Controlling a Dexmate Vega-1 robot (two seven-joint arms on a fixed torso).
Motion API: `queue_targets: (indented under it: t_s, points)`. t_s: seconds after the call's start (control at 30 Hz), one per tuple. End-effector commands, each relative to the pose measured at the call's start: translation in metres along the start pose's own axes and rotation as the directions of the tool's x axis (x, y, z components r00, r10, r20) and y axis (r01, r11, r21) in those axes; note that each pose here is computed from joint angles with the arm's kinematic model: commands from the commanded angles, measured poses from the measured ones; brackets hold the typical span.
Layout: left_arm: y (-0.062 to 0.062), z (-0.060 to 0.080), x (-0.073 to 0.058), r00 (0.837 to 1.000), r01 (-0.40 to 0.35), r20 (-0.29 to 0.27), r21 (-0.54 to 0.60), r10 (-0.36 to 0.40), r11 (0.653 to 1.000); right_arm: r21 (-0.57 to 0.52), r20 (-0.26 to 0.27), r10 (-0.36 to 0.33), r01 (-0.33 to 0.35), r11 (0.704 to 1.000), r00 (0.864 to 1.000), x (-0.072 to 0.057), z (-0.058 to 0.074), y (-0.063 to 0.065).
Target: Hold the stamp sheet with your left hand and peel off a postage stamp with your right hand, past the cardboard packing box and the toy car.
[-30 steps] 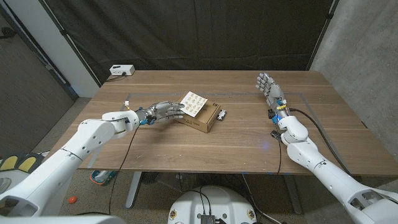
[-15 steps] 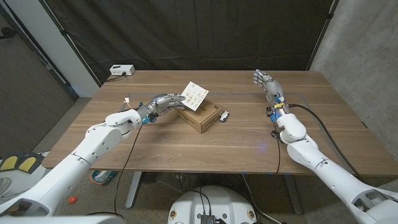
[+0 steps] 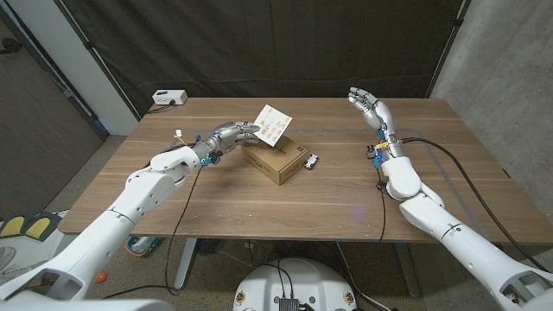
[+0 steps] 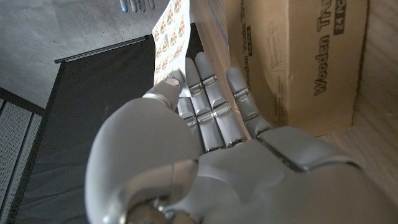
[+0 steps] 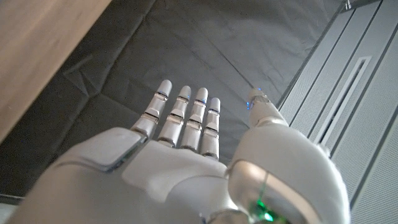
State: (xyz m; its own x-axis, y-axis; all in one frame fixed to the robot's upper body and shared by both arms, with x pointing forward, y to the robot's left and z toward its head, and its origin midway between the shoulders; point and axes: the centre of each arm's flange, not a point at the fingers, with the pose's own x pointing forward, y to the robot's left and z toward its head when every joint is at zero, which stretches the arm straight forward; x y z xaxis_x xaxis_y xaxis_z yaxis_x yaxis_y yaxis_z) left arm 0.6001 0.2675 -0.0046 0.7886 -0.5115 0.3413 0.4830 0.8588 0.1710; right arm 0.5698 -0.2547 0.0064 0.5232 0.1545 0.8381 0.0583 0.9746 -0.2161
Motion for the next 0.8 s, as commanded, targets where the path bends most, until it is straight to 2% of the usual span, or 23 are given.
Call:
queue_targets:
  t_s: [0.03,0.4,0.8]
  points:
    - [0.000,0.018,0.017,1.000,0.012,0.027,0.005,-0.012,1.000,-0.295,0.145,-0.065,0.106,0.950,0.987,-0.011,0.031,0.011]
    - [-0.002,0.033,0.026,0.999,0.033,0.022,0.052,-0.034,0.998,-0.413,0.223,-0.058,0.148,0.899,0.973,-0.015,0.049,0.021]
    - [-0.008,0.049,0.037,0.996,0.082,0.025,0.095,-0.085,0.992,-0.505,0.310,-0.009,0.172,0.846,0.951,-0.017,0.065,0.033]
